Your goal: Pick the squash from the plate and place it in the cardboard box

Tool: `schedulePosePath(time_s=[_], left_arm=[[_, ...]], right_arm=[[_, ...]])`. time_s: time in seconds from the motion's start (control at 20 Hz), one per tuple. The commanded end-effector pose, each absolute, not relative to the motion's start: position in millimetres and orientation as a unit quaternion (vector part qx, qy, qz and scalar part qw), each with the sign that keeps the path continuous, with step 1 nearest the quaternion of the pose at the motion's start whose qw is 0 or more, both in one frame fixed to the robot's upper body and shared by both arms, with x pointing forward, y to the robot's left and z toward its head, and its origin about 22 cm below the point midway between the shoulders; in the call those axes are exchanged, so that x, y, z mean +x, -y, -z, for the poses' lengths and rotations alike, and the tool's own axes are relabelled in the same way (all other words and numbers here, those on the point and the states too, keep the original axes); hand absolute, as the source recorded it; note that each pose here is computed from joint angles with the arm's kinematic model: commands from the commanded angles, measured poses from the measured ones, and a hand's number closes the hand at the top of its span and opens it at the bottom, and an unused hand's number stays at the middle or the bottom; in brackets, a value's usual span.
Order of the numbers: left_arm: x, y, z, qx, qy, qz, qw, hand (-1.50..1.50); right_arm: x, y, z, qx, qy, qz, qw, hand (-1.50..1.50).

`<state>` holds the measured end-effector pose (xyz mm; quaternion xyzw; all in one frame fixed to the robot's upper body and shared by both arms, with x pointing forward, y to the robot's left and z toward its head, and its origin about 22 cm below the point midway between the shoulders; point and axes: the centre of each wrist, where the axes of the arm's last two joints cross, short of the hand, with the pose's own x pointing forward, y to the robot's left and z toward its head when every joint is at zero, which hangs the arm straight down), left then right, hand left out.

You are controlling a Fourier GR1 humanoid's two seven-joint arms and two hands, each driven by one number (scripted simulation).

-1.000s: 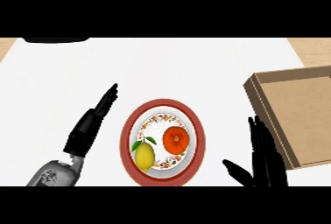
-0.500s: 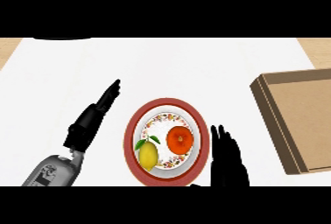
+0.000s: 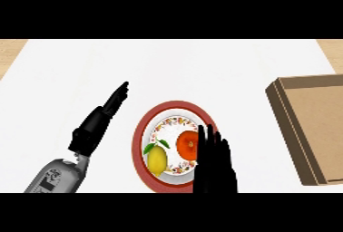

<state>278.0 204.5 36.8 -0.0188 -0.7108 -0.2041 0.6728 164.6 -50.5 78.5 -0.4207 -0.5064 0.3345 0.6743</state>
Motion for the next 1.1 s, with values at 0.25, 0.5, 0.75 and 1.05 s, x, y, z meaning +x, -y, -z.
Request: schedulePosePath(time_s=[0.25, 0.5, 0.75, 1.05], left_arm=[[282.0, -205.0, -43.0, -0.02, 0.716, 0.209, 0.666, 0.0], [282.9, -210.8, -43.0, -0.025, 0.714, 0.203, 0.669, 0.0], [286.7, -198.7, -43.7, -0.023, 0.715, 0.21, 0.667, 0.0], [290.2, -209.2, -51.5, -0.024, 0.713, 0.203, 0.67, 0.0]], right_arm=[[191.6, 40.6, -71.8, -0.452, 0.388, -0.305, 0.743, -1.5], [190.1, 30.0, -57.5, -0.45, 0.4, -0.306, 0.737, -1.5], [208.6, 28.3, -61.2, -0.463, 0.401, -0.313, 0.726, -1.5], [220.9, 33.7, -55.2, -0.453, 0.379, -0.328, 0.737, -1.5]])
